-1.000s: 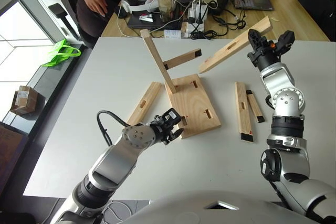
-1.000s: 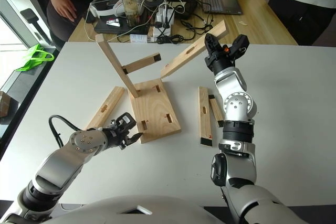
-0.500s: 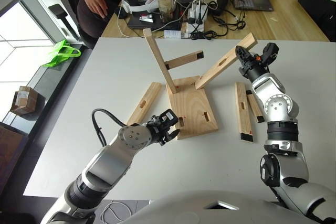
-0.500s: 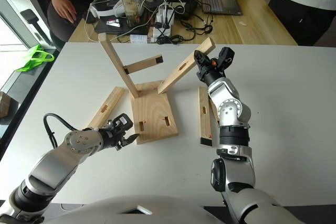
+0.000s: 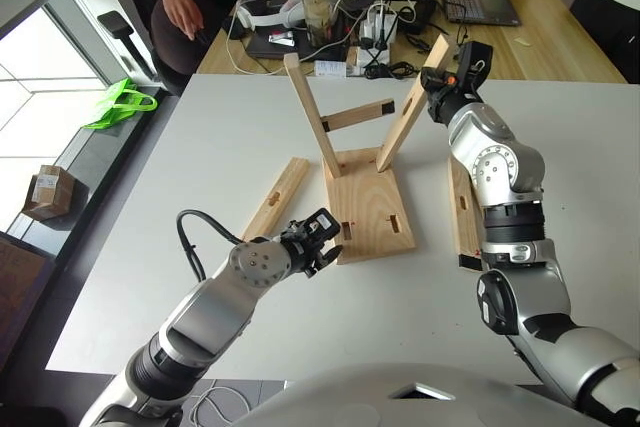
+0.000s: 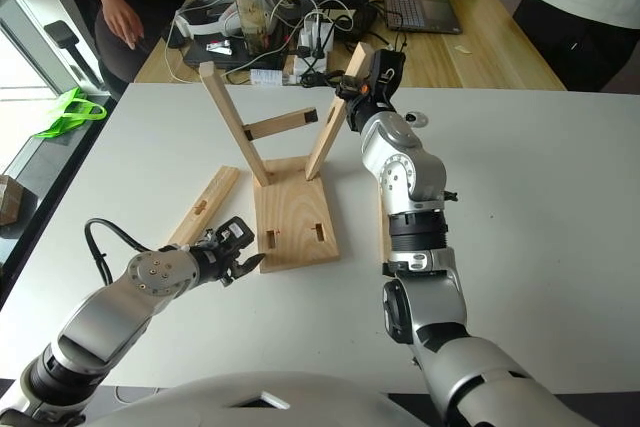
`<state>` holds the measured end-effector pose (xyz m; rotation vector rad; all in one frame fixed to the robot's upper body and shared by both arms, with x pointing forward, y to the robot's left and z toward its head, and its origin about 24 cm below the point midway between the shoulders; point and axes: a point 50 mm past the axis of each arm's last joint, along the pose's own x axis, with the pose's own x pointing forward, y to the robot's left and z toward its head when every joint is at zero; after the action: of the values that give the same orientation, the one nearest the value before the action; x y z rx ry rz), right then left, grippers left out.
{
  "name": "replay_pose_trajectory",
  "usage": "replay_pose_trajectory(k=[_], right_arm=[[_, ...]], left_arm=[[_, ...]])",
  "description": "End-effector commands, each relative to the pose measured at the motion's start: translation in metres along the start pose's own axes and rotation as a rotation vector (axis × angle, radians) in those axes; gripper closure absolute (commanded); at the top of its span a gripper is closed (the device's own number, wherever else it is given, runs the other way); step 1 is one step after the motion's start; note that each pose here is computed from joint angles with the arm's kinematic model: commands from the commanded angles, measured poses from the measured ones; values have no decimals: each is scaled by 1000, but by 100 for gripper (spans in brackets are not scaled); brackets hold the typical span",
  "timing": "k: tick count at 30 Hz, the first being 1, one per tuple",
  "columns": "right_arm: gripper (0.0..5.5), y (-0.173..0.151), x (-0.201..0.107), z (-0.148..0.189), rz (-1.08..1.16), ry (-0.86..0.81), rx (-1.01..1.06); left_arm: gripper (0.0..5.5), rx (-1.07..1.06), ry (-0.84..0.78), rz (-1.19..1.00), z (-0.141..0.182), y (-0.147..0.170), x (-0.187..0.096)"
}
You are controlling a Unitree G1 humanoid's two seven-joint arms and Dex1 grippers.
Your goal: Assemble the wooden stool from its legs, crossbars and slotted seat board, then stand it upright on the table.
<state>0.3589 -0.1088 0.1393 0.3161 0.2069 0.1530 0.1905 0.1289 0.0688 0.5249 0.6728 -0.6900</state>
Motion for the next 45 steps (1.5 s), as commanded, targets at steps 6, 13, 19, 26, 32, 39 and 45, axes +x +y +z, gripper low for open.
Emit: replay_pose_trajectory(k=[6, 13, 19, 26, 32, 39, 45], right_arm=[[450, -1, -2, -29, -10, 127, -154], [450, 5, -2, -36, 48, 143, -204], [450, 8, 12, -33, 78, 167, -229], [450, 9, 23, -27, 107, 149, -259], [347, 13, 17, -35, 193, 180, -226], [343, -1, 15, -62, 204, 386, -295], [343, -34, 8, -88, 208, 581, -400]], left_arm=[[261, -38, 41, 12, -2, -2, 6], [261, -41, 25, 31, 2, 0, 11], [261, -34, 16, 35, 4, -1, 15], [261, -23, 16, 41, 5, 2, 16], [261, -34, 13, 55, 5, 3, 15], [261, -37, 5, 74, 8, 7, 14], [261, -50, -12, 100, 11, 11, 12]])
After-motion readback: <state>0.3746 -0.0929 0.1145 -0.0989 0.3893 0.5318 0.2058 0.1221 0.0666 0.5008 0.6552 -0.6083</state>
